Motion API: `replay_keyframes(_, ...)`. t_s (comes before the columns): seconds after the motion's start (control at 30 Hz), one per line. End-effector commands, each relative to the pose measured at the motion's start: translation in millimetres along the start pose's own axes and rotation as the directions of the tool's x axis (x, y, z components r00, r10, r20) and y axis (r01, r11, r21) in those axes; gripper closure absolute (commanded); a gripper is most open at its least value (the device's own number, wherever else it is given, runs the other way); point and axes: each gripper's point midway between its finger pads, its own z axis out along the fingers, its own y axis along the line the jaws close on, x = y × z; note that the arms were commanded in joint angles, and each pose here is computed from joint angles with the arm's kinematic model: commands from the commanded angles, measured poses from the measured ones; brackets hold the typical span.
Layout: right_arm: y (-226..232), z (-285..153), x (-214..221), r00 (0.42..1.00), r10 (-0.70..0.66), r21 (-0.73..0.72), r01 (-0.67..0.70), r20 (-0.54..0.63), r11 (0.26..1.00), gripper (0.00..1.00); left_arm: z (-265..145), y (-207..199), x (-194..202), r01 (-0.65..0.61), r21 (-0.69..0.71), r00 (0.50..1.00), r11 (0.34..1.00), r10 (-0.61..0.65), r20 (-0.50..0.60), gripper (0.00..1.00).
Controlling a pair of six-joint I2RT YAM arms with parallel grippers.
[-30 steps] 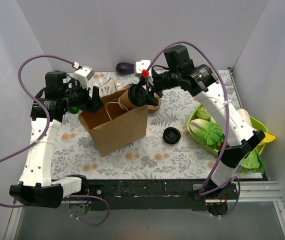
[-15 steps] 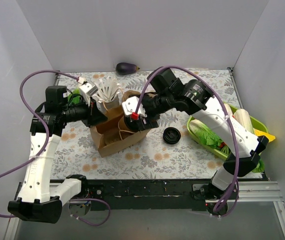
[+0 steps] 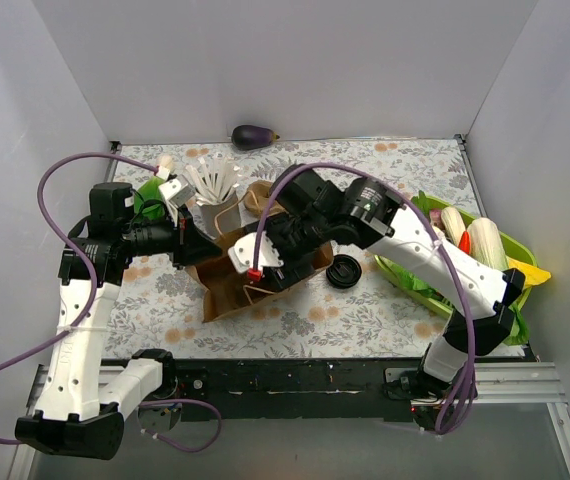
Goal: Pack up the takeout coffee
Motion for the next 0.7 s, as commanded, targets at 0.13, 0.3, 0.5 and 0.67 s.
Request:
replay_keyframes(0.13,18.1,14.3,-8.1,0.994,-0.106,-0.029,0.105,-0.041,0.994,0.99,-5.5,-32.3,-21.2,0.04,0.133,0.997,0.99,-0.047,0.054,1.0)
replay_keyframes(0.3,32.5,21.8,7.3,0.991,-0.116,-0.057,0.113,-0.066,0.992,0.99,-3.2,-33.9,-17.5,0.072,0.152,0.995,0.986,-0.082,0.059,0.99)
replay_keyframes(0.5,44.6,30.1,29.4,0.99,-0.063,-0.052,0.057,-0.125,0.997,0.99,-3.0,-33.4,-16.9,0.072,0.139,0.993,0.988,-0.084,0.08,0.93)
replay_keyframes(0.67,51.1,30.6,33.8,0.994,0.03,0.008,-0.029,-0.102,1.0,0.99,-1.9,-28.5,-21.1,0.054,0.122,0.994,0.991,-0.065,0.089,0.56)
